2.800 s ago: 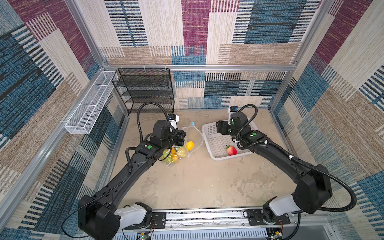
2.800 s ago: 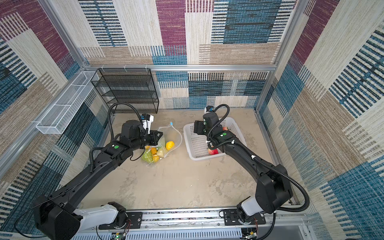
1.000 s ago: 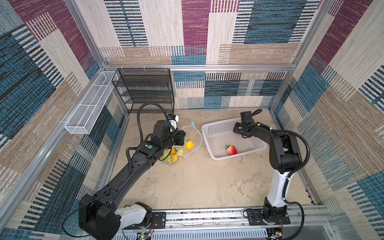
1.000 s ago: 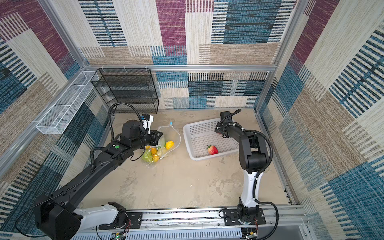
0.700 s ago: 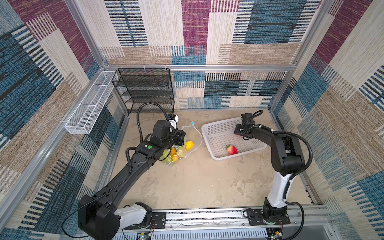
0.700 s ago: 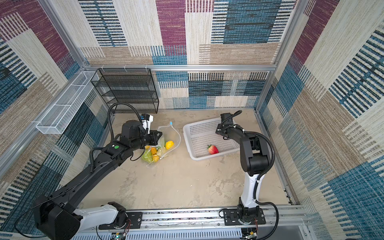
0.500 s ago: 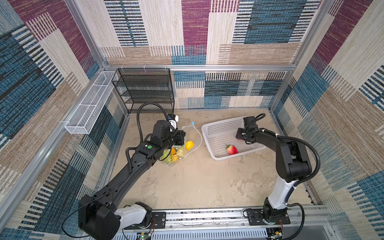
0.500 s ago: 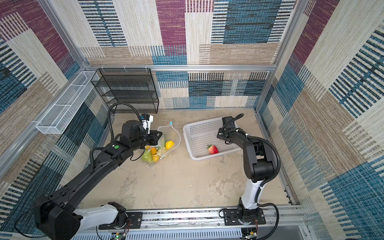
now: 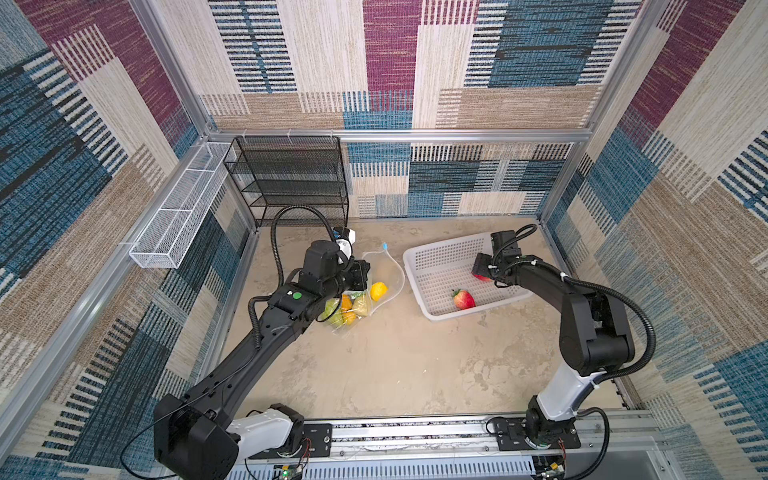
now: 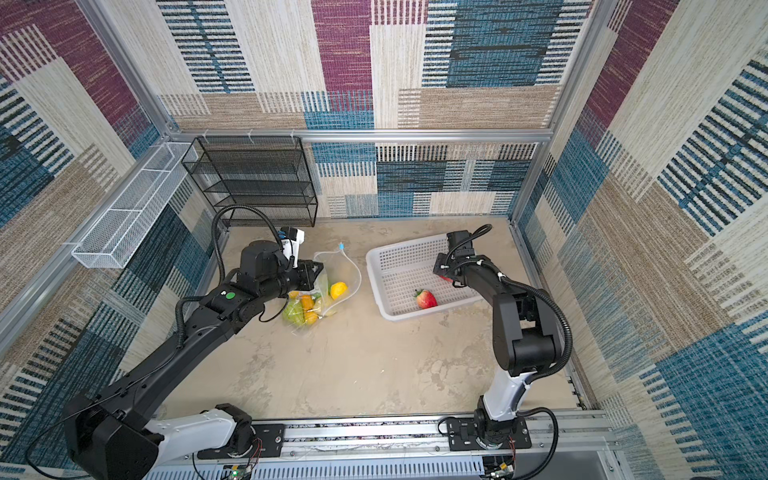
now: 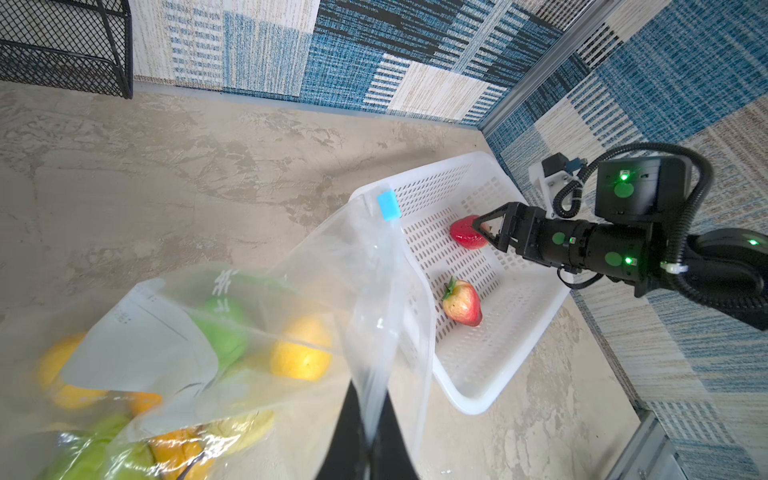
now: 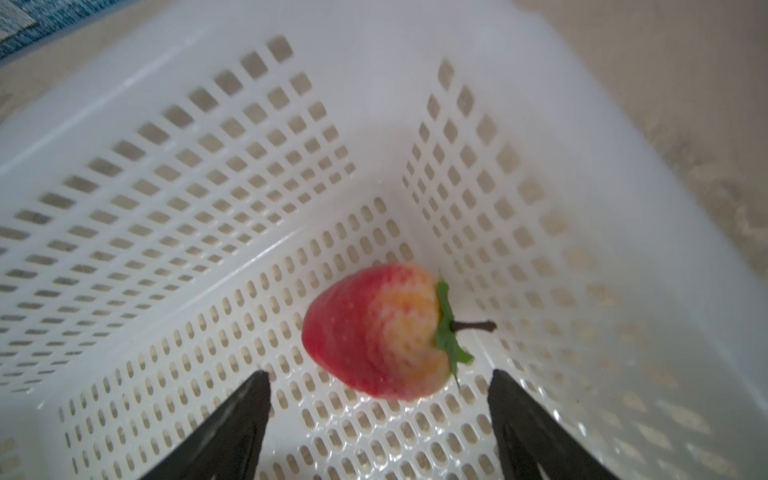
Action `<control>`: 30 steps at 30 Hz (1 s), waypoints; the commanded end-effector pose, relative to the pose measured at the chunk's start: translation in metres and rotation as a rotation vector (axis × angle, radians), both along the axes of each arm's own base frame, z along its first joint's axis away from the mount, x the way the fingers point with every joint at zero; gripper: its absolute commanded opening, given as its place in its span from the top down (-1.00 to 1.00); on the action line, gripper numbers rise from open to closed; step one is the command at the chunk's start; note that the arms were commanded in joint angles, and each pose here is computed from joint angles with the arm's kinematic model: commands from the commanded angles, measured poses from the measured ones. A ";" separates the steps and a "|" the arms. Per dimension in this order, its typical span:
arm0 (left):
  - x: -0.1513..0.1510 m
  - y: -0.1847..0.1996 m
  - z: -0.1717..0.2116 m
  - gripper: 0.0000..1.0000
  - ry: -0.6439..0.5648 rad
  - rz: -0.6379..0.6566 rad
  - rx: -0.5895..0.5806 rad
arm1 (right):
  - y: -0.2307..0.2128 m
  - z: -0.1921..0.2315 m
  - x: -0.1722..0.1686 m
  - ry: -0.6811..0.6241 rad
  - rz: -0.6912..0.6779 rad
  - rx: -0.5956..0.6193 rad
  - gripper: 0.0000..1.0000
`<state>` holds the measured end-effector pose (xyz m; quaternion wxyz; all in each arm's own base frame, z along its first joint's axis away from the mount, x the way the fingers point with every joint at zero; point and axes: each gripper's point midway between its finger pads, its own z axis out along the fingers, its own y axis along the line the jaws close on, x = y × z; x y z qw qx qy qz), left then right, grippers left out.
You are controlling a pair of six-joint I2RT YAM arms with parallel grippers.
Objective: Place the food in the zip-top bag and seal the zipper
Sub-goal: 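Lower the right gripper and grasp the strawberry farthest from the robot, then close the right gripper on the strawberry and lift it from the basket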
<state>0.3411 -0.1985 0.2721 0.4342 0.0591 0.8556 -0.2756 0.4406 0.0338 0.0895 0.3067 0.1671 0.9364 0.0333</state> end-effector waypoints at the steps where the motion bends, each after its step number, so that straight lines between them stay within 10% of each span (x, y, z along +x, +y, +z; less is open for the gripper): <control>1: 0.001 0.001 0.006 1.00 -0.025 -0.001 0.009 | 0.006 0.005 -0.002 -0.028 -0.004 0.053 -0.70; 30: 0.005 -0.003 -0.005 1.00 0.006 0.001 -0.004 | 0.029 0.003 0.073 -0.104 0.187 0.002 -0.87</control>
